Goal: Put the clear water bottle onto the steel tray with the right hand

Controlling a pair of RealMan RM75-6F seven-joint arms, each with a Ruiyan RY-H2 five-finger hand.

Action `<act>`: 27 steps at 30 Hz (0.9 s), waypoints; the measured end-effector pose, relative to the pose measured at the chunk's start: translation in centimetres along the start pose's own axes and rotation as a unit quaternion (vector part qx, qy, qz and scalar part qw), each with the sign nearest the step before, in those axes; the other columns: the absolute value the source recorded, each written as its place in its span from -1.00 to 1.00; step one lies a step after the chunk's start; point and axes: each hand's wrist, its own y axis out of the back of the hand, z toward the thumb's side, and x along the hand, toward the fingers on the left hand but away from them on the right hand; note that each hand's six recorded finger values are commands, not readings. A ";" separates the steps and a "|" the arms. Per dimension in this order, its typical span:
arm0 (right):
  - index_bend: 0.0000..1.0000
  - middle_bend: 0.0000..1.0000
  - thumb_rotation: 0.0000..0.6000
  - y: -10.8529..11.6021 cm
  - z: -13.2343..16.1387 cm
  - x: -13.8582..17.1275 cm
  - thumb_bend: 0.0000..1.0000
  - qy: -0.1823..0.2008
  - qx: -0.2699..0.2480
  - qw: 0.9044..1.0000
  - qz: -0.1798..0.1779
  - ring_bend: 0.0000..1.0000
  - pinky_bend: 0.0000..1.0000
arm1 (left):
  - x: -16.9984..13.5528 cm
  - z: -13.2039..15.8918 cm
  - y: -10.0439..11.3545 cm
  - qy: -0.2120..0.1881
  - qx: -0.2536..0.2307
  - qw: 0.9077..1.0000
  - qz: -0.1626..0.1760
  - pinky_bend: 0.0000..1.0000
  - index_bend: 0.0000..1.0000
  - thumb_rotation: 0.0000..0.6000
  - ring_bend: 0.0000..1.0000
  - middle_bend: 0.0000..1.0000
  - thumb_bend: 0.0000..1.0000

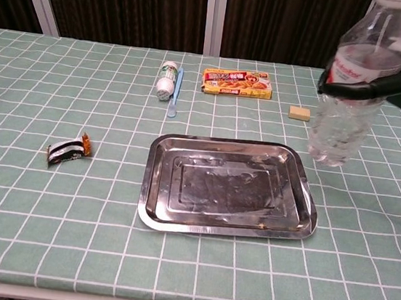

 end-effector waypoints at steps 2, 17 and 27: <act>0.50 0.15 1.00 2.8 0.0 1.4 -0.75 0.005 0.008 0.999 -0.040 -0.28 -0.17 | 0.0 0.0 0.0 -0.001 0.000 1.000 -0.001 -0.62 -0.67 1.00 -0.83 -0.64 -0.46; 0.50 0.15 1.00 2.3 0.3 1.4 -0.75 0.004 0.021 0.999 -0.028 -0.28 -0.17 | 0.0 0.5 -0.4 -0.002 -0.001 1.000 0.000 -0.62 -0.67 1.00 -0.83 -0.64 -0.46; 0.50 0.15 1.00 3.9 -0.3 1.9 -0.75 0.004 0.032 0.998 -0.047 -0.28 -0.17 | -0.6 0.4 -0.1 0.001 0.001 1.000 0.004 -0.62 -0.67 1.00 -0.83 -0.64 -0.46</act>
